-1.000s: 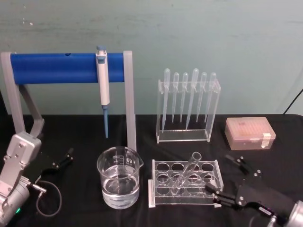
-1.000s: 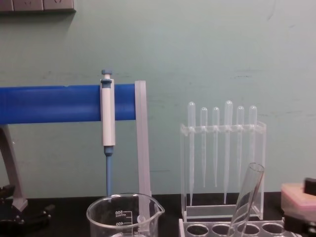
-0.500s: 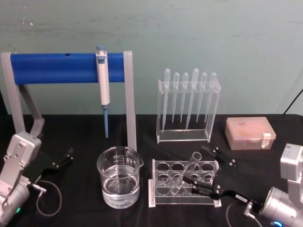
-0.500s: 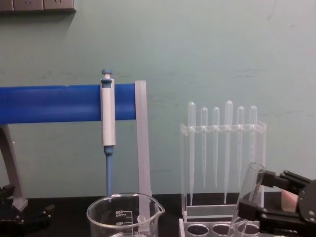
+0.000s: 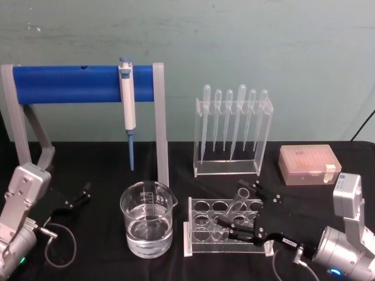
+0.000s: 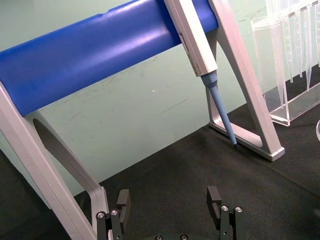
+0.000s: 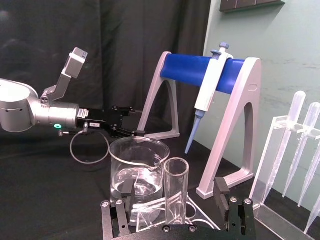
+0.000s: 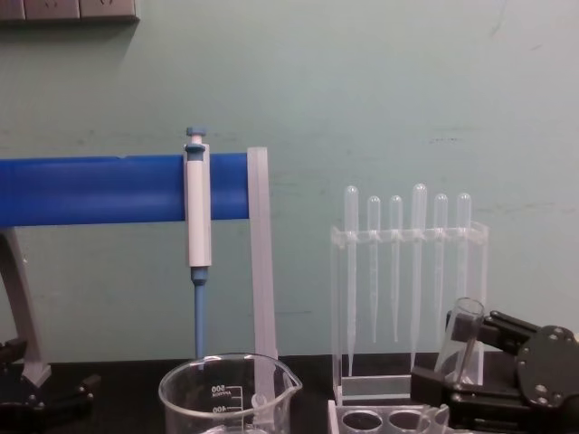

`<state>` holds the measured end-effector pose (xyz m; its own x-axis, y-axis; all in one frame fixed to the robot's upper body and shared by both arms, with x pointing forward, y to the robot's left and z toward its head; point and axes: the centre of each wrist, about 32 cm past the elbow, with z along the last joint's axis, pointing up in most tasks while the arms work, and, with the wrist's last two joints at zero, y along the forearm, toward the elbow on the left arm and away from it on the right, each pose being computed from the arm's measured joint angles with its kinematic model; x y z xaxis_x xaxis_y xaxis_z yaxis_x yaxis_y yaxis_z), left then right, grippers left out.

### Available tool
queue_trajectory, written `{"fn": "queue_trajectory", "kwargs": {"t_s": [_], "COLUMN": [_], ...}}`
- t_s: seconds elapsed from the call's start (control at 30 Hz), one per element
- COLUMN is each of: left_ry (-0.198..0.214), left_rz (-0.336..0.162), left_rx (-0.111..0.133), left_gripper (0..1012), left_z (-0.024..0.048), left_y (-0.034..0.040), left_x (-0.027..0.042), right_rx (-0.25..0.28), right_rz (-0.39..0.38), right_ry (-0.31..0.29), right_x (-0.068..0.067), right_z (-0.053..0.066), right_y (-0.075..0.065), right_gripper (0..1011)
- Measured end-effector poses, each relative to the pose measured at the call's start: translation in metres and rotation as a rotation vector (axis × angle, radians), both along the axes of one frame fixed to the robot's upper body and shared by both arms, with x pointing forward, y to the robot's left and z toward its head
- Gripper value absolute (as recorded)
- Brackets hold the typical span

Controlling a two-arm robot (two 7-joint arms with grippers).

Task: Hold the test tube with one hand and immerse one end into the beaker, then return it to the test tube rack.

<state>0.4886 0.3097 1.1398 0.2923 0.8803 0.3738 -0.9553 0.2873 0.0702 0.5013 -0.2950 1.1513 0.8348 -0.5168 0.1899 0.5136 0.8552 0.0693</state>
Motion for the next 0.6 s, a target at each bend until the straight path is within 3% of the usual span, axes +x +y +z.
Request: {"fn": "queue_trajectory", "kwargs": {"t_s": [0.6], "left_ry": [0.0], "left_rz": [0.0], "left_rx": [0.0], "left_gripper": [1000], "left_z": [0.0], "left_y": [0.0], "left_x": [0.0], "right_rx": [0.017], "right_rz": [0.005], "right_ry": [0.005], "right_x": [-0.0017], "right_z": [-0.0054], "right_y": [0.0028], "right_gripper": [1002]}}
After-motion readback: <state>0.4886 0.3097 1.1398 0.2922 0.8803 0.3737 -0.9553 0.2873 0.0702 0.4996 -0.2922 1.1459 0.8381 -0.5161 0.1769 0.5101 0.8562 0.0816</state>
